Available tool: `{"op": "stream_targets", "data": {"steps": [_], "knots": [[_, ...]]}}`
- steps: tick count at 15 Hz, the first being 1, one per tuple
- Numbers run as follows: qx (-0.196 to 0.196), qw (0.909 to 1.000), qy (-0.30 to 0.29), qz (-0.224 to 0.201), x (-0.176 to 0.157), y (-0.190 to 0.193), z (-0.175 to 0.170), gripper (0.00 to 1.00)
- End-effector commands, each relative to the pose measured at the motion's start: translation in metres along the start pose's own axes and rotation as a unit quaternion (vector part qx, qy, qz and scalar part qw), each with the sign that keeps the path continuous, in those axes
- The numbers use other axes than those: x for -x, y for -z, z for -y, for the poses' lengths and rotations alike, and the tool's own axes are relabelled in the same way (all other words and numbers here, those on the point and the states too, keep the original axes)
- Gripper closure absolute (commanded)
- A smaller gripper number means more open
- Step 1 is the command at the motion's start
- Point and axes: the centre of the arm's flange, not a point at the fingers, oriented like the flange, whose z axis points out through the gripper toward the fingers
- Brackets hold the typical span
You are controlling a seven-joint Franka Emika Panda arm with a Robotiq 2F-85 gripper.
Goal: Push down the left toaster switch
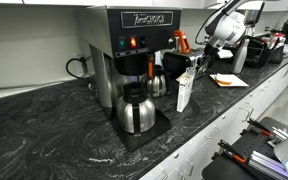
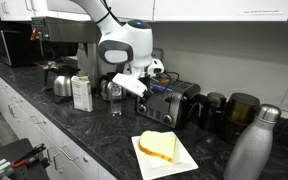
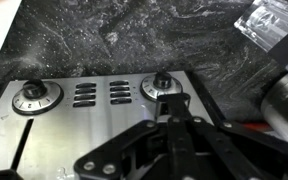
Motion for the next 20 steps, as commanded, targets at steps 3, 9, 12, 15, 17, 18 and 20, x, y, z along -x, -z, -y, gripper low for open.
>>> {"op": "stream_targets", "data": {"steps": [3,9,12,15,17,18,20], "knots": [[-0.009,0.9999,-0.003,-0.004,0.000,-0.016,-0.018,1.00],[-0.023,0.9997,-0.010,-0.001,0.002,-0.033,-0.015,1.00],[-0.022,0.9996,-0.020,0.001,0.003,-0.042,-0.023,1.00],[-0.026,0.9993,-0.026,0.004,0.003,-0.046,-0.025,1.00],[-0.030,0.9991,-0.028,0.005,0.003,-0.048,-0.026,1.00],[-0.031,0.9991,-0.029,0.005,0.002,-0.049,-0.027,1.00],[-0.034,0.9990,-0.030,0.005,0.002,-0.050,-0.028,1.00]]}}
